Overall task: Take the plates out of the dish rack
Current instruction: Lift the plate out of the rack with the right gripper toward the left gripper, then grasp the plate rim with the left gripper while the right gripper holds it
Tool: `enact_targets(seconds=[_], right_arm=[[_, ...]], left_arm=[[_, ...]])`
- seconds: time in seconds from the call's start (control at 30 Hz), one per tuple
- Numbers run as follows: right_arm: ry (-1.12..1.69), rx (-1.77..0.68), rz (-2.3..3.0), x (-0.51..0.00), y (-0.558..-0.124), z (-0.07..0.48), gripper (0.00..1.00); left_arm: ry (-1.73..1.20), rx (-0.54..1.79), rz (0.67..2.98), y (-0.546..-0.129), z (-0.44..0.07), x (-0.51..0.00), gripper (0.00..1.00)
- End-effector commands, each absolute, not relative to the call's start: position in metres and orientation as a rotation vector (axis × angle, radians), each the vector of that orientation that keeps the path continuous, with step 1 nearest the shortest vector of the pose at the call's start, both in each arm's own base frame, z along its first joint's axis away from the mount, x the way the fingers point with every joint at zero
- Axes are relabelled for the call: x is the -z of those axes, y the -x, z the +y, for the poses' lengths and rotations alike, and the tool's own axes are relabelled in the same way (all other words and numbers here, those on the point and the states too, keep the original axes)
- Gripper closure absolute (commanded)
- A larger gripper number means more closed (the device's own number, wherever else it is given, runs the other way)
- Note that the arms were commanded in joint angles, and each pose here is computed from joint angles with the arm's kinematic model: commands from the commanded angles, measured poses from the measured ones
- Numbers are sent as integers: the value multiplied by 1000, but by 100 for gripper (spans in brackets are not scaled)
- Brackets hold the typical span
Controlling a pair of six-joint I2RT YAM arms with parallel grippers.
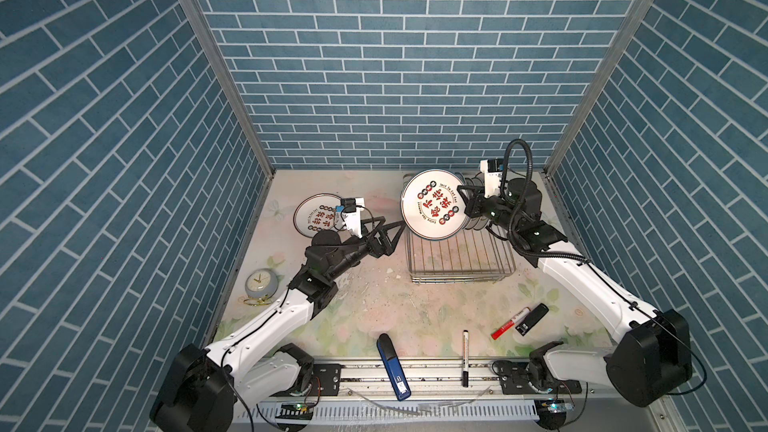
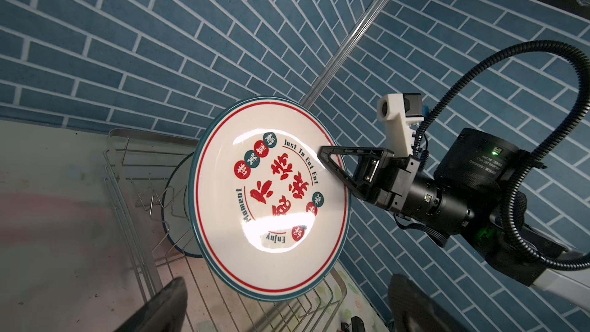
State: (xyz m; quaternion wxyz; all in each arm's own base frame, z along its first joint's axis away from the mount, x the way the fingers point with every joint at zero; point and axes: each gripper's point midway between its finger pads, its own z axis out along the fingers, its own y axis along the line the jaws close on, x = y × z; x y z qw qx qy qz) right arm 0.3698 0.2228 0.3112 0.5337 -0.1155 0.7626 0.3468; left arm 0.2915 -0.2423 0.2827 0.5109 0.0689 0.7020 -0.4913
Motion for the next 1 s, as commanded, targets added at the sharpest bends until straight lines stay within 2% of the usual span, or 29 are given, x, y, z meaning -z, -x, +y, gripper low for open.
enact_targets(seconds=[0.0,0.1,0.2,0.3,0.53,0.57,0.63,0.7,0.73,0.83,0.97], right_arm=[[300,-996,1626,-367,-348,226,100],[312,-1004,1601,-367,-341,225,100],[338,-1079,1569,-373,-330,227,100],[344,-1109,1519,-379,-320,224,100],[348,-1120,1516,-378,-316,223,100],[353,-1126,1518,-378,-316,225,100],[357,-1137,1519,-377,-316,226,100],[354,-1135,1524,-375,-318,226,100],[350,-1131,1529,-374,-319,226,100],[344,-1127,1542,-371,-323,227,100],[349,-1124,1542,-370,-325,228,100]], left_arm=[[-178,1123,1719,-293,-252,-290,0],[-173,1057,1756,-296,-258,-285,1],[-175,1103,1753,-296,-265,-287,9],[-152,1112,1743,-296,-264,-291,22],[-126,1123,1734,-296,-265,-292,35],[-124,1128,1741,-297,-267,-290,40],[-124,1147,1753,-298,-271,-287,46],[-141,1153,1753,-297,-275,-286,60],[-156,1140,1749,-295,-277,-286,63],[-169,1082,1739,-291,-282,-292,63],[-152,1082,1750,-293,-283,-289,70]])
